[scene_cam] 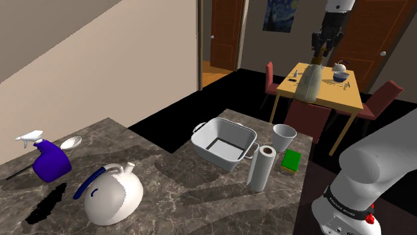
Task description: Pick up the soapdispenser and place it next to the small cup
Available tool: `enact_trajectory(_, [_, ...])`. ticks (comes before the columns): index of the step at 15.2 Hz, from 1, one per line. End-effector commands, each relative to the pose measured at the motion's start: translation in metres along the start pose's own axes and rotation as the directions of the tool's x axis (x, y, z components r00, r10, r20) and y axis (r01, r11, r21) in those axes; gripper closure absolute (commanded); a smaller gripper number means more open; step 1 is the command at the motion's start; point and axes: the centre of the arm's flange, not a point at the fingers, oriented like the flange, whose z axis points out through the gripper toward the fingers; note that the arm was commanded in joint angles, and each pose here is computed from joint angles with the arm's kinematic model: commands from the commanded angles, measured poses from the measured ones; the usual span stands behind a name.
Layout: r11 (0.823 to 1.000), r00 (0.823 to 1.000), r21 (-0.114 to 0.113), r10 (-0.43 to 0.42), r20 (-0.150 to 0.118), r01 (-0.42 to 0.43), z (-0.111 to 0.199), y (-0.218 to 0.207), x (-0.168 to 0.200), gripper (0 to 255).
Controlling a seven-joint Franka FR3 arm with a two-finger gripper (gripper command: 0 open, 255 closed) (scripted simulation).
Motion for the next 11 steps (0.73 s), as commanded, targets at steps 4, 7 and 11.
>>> enact_trajectory(4, [1.000,1.000,0.000,0.000,-0.001,0.000,0.026,-0.001,-0.001,255])
enact_trajectory(7, [1.000,1.000,0.000,0.000,-0.001,0.000,0.042,-0.001,-0.002,255])
enact_trajectory(11, [1.000,1.000,0.000,0.000,-0.001,0.000,0.063,-0.002,-0.003,255])
